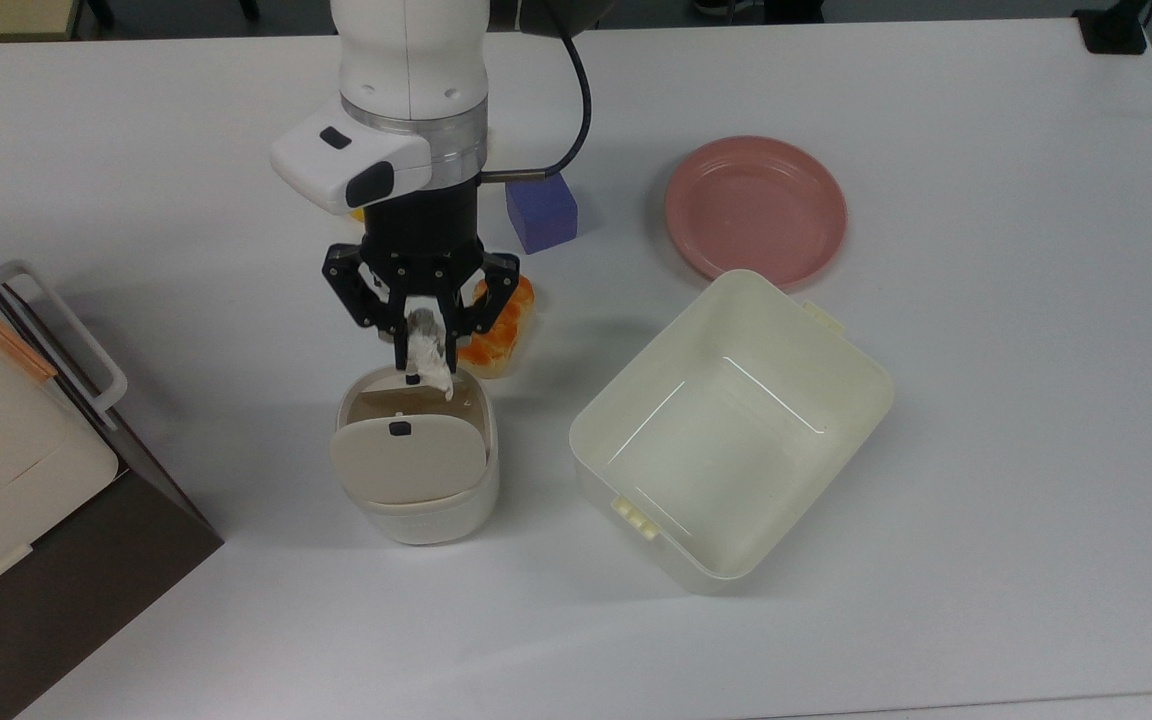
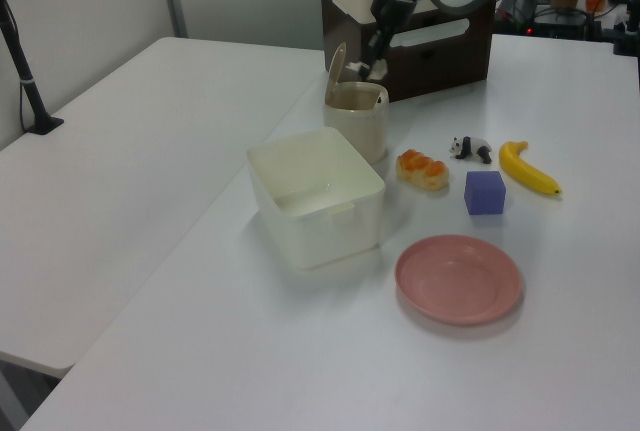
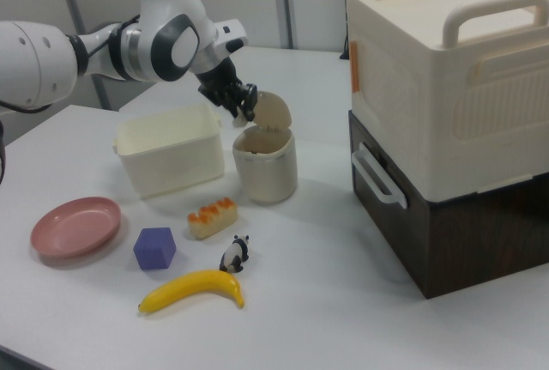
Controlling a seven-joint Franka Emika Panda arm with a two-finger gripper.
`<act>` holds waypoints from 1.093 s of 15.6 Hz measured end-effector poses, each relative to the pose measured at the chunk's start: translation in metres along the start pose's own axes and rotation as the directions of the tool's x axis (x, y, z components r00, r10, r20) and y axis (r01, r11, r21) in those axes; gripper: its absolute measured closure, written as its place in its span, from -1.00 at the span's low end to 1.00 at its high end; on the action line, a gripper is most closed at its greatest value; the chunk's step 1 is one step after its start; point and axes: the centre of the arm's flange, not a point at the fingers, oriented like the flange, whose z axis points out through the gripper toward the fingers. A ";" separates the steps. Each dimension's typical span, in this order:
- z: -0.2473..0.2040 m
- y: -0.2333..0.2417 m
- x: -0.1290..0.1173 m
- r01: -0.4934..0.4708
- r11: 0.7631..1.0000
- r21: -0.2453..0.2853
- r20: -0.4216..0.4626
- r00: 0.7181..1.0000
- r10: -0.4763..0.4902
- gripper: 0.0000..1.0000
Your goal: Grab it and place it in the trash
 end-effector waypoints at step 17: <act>0.044 -0.003 -0.010 0.005 1.000 0.003 0.056 0.998 -0.006 -0.23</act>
